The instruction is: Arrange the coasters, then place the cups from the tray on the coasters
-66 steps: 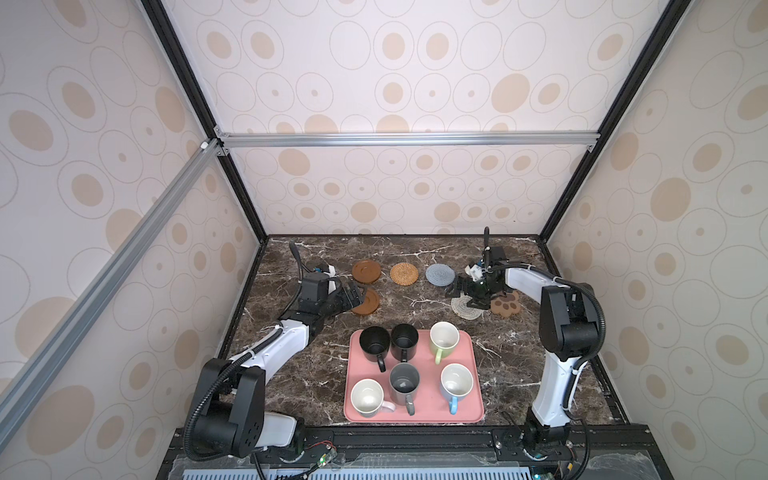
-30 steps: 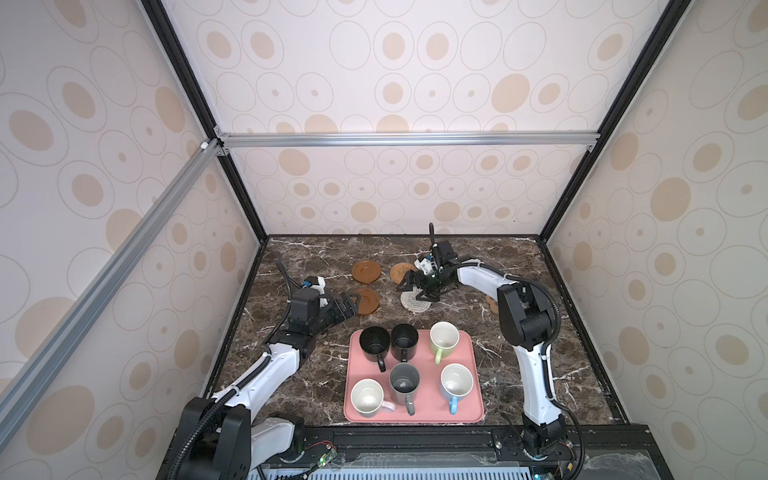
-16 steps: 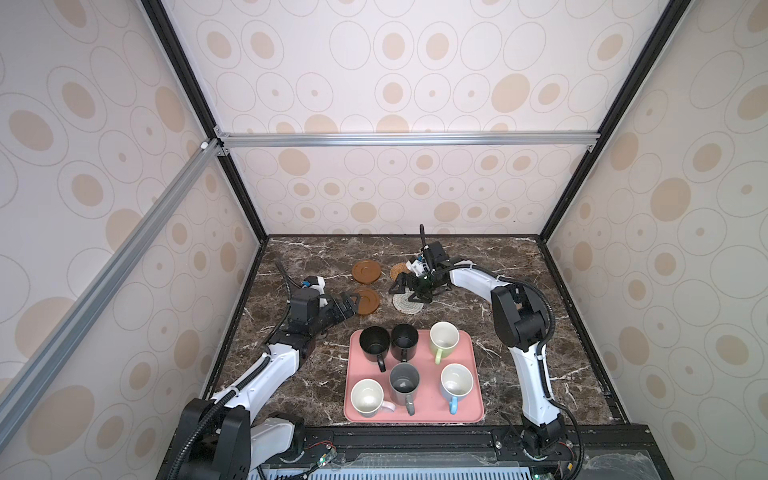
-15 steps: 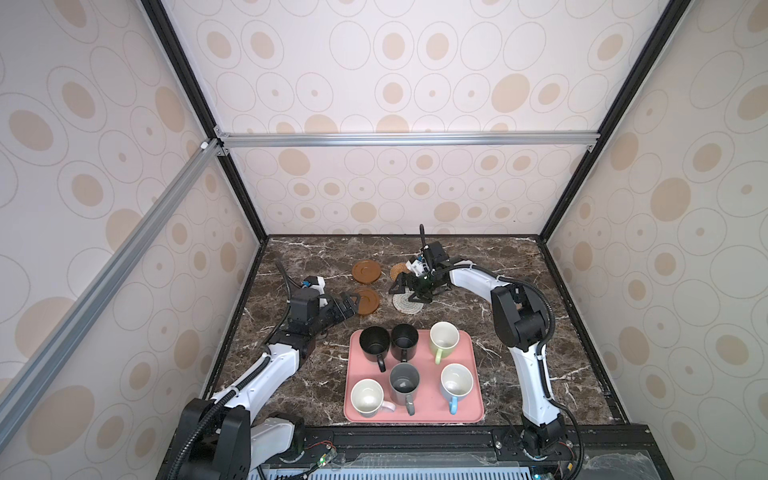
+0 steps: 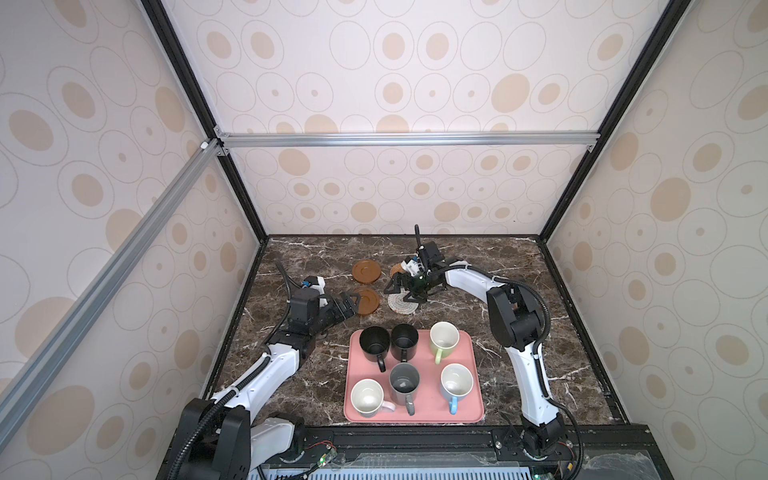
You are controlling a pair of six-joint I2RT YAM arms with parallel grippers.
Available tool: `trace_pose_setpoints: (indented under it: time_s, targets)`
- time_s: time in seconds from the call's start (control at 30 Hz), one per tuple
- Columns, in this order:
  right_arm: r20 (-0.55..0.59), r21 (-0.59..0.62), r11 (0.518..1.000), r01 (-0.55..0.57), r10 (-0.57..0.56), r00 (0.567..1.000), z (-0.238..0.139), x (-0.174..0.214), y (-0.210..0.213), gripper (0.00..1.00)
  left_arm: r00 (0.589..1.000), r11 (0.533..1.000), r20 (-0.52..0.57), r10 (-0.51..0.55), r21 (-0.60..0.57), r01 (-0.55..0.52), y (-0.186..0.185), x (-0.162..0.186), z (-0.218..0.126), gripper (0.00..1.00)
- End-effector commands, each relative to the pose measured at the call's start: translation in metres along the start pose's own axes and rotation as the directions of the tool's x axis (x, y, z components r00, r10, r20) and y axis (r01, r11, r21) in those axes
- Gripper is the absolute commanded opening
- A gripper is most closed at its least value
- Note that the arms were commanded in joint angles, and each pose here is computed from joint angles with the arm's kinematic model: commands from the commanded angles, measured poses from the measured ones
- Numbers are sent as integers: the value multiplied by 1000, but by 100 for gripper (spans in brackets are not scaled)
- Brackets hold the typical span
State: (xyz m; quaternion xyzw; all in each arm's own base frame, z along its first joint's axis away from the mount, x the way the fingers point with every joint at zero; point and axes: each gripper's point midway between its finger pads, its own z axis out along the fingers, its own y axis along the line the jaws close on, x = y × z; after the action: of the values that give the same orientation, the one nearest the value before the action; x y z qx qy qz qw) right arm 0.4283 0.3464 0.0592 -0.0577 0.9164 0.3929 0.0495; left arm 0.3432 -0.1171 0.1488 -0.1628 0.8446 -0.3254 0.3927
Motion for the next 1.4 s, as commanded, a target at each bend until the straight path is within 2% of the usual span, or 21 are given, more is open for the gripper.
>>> trace_pose_setpoints:
  time_s: [0.0,0.63,1.37]
  targets:
    - [-97,118,989,-94,106,990,24,35,-41,100,999,1000,28,-16,10,15,-3,-7,-4,100]
    - [-82,208,976,-60,79,993,4,37,-52,100,999,1000,28,-20,9,20,-1,-5,-4,100]
    - [-46,174,982,-77,86,995,-1,22,-45,100,1000,1000,28,-12,11,11,-5,-9,-5,100]
